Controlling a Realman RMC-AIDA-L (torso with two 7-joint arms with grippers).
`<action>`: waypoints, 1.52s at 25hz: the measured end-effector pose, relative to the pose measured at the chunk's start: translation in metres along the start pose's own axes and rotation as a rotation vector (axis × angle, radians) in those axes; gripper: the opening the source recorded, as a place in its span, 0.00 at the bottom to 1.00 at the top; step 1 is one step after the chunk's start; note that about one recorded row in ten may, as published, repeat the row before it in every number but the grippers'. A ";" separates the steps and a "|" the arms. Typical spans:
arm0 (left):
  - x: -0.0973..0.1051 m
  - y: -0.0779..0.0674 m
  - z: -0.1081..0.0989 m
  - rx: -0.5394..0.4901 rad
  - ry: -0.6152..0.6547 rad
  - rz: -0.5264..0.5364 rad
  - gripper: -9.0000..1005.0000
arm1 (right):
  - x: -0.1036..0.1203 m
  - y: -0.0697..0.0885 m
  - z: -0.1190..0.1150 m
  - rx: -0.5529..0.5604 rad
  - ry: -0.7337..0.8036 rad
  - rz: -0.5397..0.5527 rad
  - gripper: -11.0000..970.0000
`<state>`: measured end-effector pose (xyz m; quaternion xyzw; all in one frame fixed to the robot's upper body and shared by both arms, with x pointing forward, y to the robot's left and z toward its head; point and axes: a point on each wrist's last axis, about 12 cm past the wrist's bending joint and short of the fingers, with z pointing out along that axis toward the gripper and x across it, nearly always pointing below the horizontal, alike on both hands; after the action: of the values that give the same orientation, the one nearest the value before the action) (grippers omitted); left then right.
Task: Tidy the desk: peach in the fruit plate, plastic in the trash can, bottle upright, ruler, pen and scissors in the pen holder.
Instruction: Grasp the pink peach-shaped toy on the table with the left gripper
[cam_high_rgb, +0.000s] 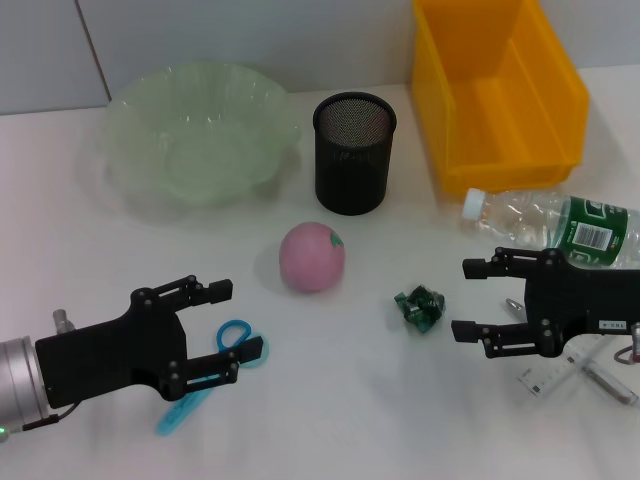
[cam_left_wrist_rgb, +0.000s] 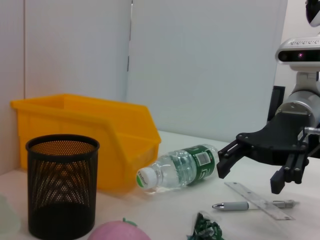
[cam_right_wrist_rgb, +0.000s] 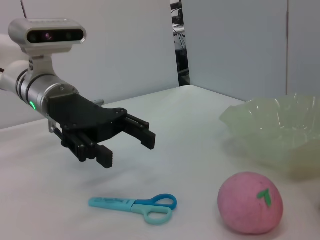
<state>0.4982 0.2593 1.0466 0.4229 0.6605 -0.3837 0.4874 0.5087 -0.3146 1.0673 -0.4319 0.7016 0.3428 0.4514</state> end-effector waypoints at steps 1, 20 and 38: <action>0.000 0.000 0.000 -0.003 0.003 0.000 0.77 | 0.000 0.000 0.000 0.000 0.000 0.000 0.84; -0.013 0.023 0.015 -0.065 0.034 0.059 0.74 | 0.010 0.004 -0.014 0.039 0.008 0.030 0.84; -0.047 0.056 0.083 -0.056 0.213 0.259 0.72 | 0.008 0.002 -0.021 0.088 -0.009 0.035 0.84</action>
<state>0.5845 0.1941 1.0676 0.5289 0.6589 -0.2523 0.4716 0.4983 -0.3348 1.0672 -0.3980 0.7213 0.3214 0.4669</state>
